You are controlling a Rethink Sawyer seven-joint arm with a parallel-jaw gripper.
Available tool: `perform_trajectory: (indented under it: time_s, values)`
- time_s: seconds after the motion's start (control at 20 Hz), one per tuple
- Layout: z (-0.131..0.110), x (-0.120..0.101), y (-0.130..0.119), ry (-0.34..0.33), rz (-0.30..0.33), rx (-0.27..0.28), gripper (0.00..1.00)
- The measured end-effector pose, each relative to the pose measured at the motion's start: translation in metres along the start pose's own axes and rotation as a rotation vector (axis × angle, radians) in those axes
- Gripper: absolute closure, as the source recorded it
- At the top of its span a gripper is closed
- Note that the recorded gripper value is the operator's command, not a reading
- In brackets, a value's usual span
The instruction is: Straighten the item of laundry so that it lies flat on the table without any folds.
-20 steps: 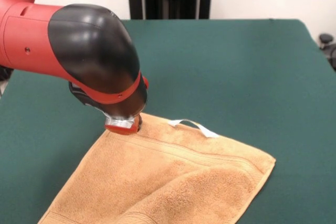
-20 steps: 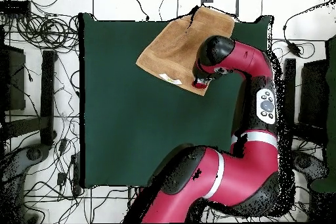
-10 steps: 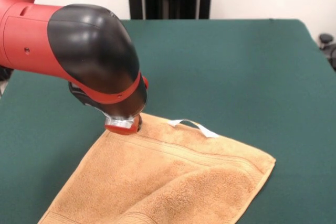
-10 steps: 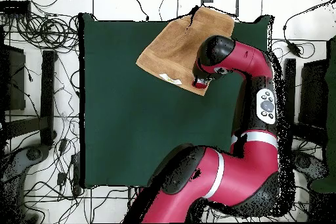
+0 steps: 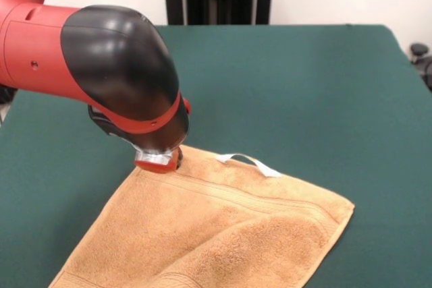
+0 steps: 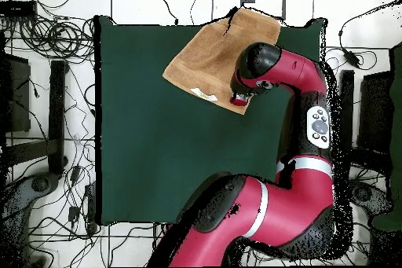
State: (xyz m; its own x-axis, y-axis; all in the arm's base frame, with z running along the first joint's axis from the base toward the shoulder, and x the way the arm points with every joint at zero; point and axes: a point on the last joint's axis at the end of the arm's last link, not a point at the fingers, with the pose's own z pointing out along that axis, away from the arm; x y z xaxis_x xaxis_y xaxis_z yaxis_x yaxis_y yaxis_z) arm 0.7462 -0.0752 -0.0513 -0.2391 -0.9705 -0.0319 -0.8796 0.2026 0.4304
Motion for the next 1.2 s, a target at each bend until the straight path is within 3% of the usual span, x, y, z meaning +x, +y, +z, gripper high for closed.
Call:
perform_trajectory:
  time_s: [1.2]
  values:
    - [0.0007,0.0042,-0.0031,-0.024,0.015,-0.045,1.0]
